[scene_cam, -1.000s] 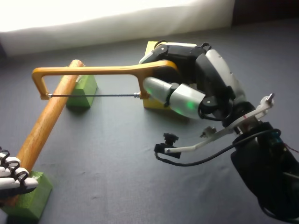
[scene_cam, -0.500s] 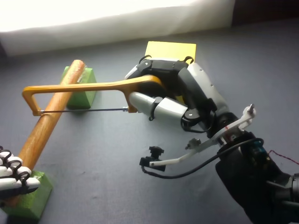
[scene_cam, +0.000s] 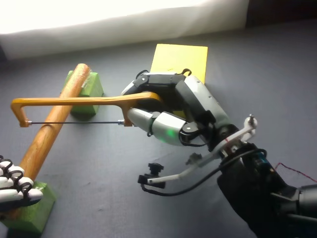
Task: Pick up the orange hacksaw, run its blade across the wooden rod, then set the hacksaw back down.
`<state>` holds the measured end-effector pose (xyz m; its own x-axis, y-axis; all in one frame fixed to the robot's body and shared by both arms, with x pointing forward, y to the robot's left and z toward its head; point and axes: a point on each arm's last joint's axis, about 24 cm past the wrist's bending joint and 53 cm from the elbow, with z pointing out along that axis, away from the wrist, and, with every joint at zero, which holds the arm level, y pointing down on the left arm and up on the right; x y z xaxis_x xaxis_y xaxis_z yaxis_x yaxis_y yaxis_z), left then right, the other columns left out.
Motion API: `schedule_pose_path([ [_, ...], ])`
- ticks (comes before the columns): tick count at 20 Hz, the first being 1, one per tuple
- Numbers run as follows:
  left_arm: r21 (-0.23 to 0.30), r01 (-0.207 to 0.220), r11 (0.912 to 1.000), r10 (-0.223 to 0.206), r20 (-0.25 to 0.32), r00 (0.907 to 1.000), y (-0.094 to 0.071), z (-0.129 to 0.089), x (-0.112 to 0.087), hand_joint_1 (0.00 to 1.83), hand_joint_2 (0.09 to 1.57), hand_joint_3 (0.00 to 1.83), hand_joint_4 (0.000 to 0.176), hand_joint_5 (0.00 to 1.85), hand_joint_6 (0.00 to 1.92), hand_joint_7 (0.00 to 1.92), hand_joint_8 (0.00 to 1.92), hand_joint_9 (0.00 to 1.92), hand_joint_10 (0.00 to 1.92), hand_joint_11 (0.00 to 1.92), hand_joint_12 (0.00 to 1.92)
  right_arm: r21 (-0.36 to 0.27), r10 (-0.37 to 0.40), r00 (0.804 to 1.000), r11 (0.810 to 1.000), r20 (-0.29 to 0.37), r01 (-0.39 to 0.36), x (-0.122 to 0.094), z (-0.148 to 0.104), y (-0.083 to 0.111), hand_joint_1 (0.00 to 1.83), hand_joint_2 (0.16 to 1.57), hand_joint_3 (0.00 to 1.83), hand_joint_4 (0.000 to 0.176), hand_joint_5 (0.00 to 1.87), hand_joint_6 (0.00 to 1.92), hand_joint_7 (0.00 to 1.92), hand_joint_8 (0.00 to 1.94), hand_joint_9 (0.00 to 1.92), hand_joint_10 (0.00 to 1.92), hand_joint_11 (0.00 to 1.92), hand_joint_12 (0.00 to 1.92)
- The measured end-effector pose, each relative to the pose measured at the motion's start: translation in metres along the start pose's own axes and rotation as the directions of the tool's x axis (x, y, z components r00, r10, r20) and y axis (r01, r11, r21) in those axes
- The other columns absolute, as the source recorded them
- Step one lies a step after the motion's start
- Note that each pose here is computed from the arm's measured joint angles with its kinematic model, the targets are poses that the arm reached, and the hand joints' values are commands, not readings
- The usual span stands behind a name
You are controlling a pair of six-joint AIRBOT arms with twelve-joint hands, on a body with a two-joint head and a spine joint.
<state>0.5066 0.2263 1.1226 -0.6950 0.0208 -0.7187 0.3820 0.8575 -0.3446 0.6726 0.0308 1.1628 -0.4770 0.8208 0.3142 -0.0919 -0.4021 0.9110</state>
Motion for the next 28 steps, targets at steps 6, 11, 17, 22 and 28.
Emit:
schedule_pose_path([
  [6, 0.005, 0.001, 1.0, -0.001, -0.002, 1.0, -0.001, 0.001, 0.001, 0.0, 1.28, 0.0, 0.0, 0.03, 0.01, 0.03, 0.01, 0.01, 0.0, 0.01, 0.0, -0.003, 0.007, 0.999, 1.0, -0.034, -0.008, 0.028, 0.021, 0.001, 1.24, 1.13, 0.0, 0.0, 0.92, 0.93, 0.99, 1.17, 1.02, 1.01, 0.96, 1.3],
  [11, 0.007, 0.001, 1.0, -0.001, -0.002, 1.0, -0.002, 0.001, 0.001, 0.0, 1.28, 0.0, 0.0, 0.03, 0.01, 0.04, 0.0, 0.02, 0.0, 0.01, 0.01, -0.001, 0.021, 0.998, 1.0, -0.058, -0.021, 0.052, 0.031, -0.002, 1.25, 1.12, 0.0, 0.0, 0.94, 0.9, 1.02, 1.12, 1.05, 0.98, 0.98, 1.28],
  [17, 0.01, 0.002, 0.9999, -0.002, -0.004, 1.0, -0.003, 0.003, 0.002, 0.0, 1.29, 0.0, 0.0, 0.04, 0.0, 0.04, 0.0, 0.02, 0.01, 0.01, 0.0, 0.025, 0.04, 0.996, 0.999, -0.075, -0.038, 0.075, 0.032, -0.014, 1.25, 1.13, 0.0, 0.0, 0.92, 0.93, 1.02, 1.13, 1.05, 0.99, 0.97, 1.28],
  [22, 0.011, 0.002, 0.9999, -0.002, -0.004, 1.0, -0.003, 0.002, 0.002, 0.02, 1.29, 0.0, 0.0, 0.04, 0.0, 0.03, 0.0, 0.01, 0.0, 0.0, 0.0, 0.02, 0.035, 0.997, 0.999, -0.072, -0.034, 0.073, 0.032, -0.013, 1.24, 1.14, 0.0, 0.0, 0.9, 0.95, 0.98, 1.2, 1.0, 1.04, 0.95, 1.3],
  [28, 0.013, 0.002, 0.9999, -0.002, -0.005, 1.0, -0.003, 0.003, 0.002, 0.0, 1.28, 0.0, 0.0, 0.05, 0.01, 0.05, 0.01, 0.03, 0.01, 0.02, 0.01, 0.015, -0.009, 1.0, 1.0, -0.024, 0.01, 0.032, 0.017, -0.002, 1.25, 1.12, 0.0, 0.0, 0.95, 0.89, 1.01, 1.14, 1.03, 1.0, 0.97, 1.28],
])
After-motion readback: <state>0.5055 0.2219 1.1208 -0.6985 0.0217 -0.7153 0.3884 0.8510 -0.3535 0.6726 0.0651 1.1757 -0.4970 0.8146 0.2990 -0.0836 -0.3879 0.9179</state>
